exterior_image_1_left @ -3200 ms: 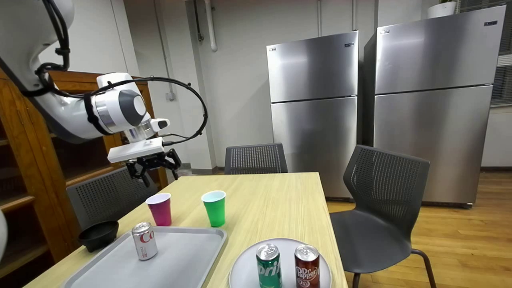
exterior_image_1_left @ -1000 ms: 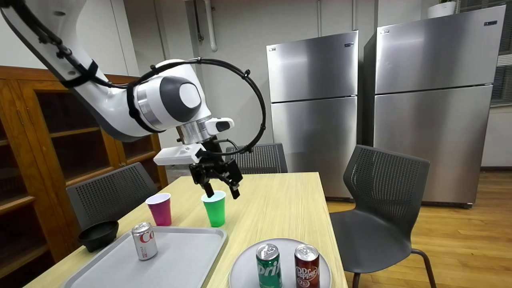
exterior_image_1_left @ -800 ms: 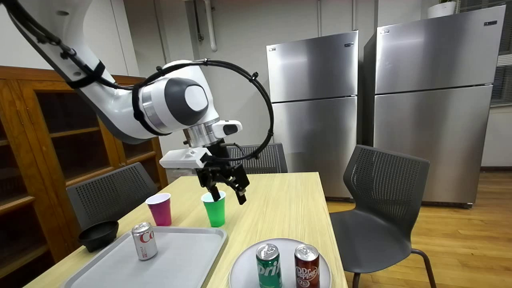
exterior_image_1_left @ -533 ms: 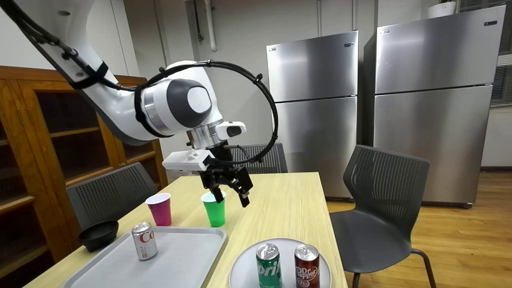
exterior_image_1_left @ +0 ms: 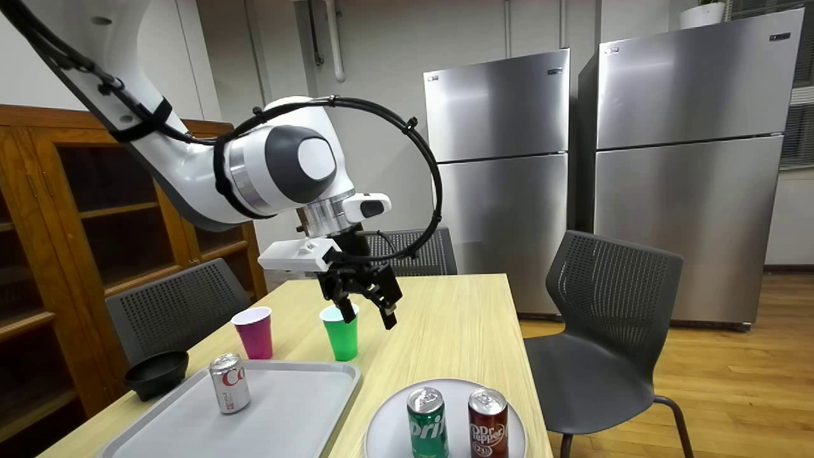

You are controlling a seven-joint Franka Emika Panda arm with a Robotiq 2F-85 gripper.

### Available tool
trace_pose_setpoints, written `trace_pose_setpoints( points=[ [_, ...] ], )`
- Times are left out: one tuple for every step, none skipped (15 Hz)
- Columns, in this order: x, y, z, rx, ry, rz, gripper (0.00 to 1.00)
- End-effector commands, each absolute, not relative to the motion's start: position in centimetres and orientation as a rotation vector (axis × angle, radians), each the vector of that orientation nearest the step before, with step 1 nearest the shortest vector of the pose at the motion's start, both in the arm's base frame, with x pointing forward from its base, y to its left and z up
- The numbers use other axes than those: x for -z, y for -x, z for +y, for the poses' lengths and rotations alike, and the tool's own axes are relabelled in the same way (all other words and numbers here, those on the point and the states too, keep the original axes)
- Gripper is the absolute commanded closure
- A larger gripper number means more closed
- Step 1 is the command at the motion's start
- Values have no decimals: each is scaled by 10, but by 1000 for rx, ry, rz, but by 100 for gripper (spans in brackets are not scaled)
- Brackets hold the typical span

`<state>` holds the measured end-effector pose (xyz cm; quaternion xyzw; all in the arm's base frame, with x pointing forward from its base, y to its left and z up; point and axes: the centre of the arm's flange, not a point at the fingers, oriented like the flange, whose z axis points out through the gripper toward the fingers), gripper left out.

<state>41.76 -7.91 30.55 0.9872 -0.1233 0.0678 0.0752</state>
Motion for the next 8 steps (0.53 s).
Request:
trace_pose_setpoints(
  points=[
    [-306, -418, -79, -204, -2961, -370, 0],
    [-306, -418, -79, -204, -2961, -370, 0],
    [-306, -418, -79, -204, -2961, -370, 0],
    [-305, -417, -81, -203, -2963, -367, 0],
    [-304, -416, -84, -198, -2966, -378, 0],
    [-303, -415, -87, -193, -2967, -396, 0],
    [-300, -413, -91, -178, -2967, -420, 0],
    [-298, -413, -94, -167, -2966, -440, 0]
  ],
)
